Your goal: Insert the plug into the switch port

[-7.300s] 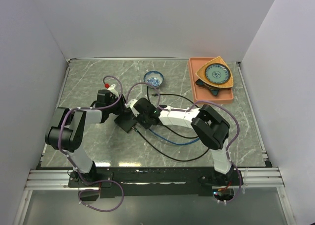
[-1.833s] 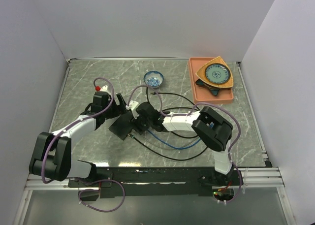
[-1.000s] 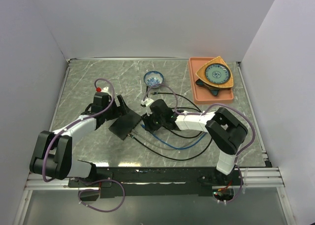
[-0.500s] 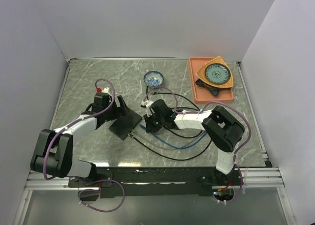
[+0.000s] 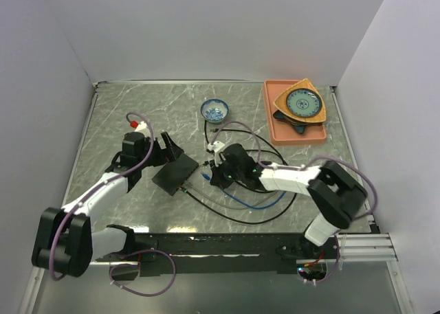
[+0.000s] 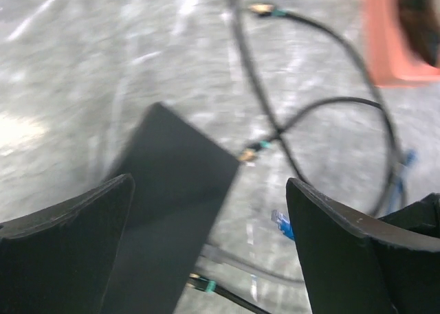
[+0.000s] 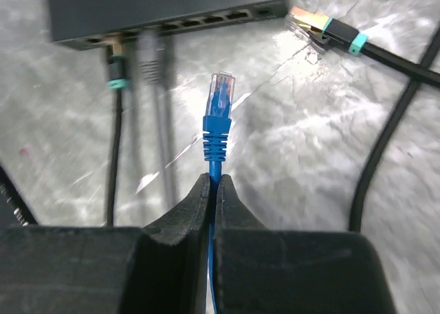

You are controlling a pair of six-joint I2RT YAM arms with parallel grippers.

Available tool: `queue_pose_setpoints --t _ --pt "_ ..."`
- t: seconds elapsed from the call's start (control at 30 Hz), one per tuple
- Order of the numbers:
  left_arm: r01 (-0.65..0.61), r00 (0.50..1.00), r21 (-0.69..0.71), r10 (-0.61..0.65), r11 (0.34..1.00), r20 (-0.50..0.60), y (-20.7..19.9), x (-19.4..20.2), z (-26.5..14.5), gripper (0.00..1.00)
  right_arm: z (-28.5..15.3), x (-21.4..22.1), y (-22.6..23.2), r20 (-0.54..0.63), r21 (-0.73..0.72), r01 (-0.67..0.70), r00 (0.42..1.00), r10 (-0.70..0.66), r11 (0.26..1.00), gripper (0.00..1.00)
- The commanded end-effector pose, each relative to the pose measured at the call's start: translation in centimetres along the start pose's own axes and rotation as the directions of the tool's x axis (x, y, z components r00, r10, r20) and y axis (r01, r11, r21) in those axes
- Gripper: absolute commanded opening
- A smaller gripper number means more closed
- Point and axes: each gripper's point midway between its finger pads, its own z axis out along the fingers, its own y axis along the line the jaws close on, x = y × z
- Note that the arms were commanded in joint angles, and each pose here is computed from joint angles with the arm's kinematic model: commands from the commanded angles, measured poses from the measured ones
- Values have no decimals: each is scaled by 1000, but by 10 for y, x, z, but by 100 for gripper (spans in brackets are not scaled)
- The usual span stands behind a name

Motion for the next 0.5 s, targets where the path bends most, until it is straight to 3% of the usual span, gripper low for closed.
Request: queue_pose_setpoints --t 0.0,0.17,0.3,0.47 --pt "-110 991 270 85 956 105 -51 -18 -20 99 -28 -42 27 213 5 163 964 -161 987 0" --pt "-184 983 555 157 811 97 -98 -1 -47 94 -46 -52 46 266 113 258 923 -279 960 0" --pt "-216 975 647 199 731 102 -113 8 -60 88 -51 -59 45 251 219 294 905 -345 930 0" --pt "-238 966 679 243 694 90 -121 17 -67 81 -56 -66 34 261 304 245 908 -328 921 0"
